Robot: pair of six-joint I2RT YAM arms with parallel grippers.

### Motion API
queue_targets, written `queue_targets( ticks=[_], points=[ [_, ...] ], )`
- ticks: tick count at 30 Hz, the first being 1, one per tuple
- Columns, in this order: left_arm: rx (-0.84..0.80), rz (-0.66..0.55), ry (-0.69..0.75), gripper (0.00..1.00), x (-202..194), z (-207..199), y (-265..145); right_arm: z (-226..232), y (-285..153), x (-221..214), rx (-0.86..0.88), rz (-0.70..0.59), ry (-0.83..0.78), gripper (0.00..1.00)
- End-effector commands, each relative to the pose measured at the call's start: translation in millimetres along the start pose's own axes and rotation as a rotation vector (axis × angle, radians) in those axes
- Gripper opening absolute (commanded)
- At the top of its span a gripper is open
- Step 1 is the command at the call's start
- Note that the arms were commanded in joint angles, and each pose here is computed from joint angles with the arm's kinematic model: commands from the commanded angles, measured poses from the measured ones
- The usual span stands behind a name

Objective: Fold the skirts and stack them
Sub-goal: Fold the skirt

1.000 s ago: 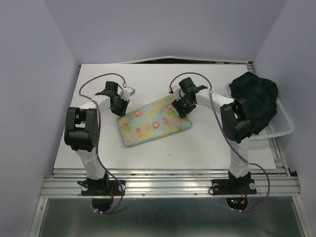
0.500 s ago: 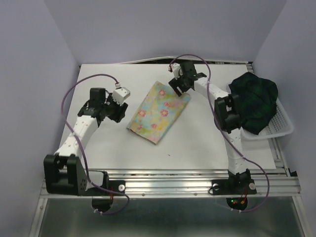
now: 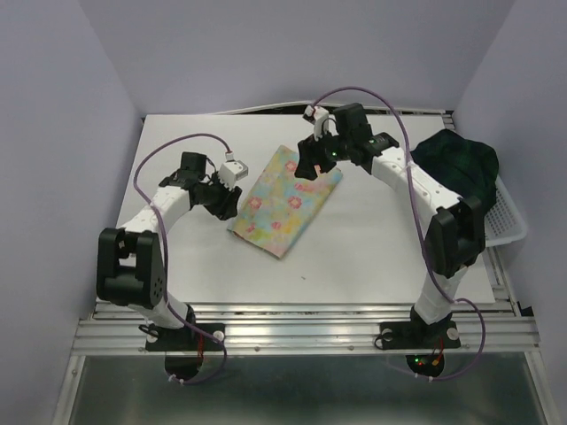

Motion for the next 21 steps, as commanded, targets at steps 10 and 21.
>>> queue_targets(
  ticks=[10,21],
  points=[
    [-0.223,0.147,-0.343,0.54,-27,-30,37,10,2,-68,0.047,0.143,0.15,0.75],
    [-0.159,0.184,-0.383,0.37,-39,-18,50,6,9,-74,0.044,0.163,0.148,0.75]
  ],
)
Point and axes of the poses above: each gripper's point midway between its finger pads, its own y axis out along the fingers, its own z axis along the line the jaws close on, x = y × z, the point moved 2 cm from there along -y, back along the fingers, and after that the axes turned 2 degrees about -y, right-handed, at the moved point
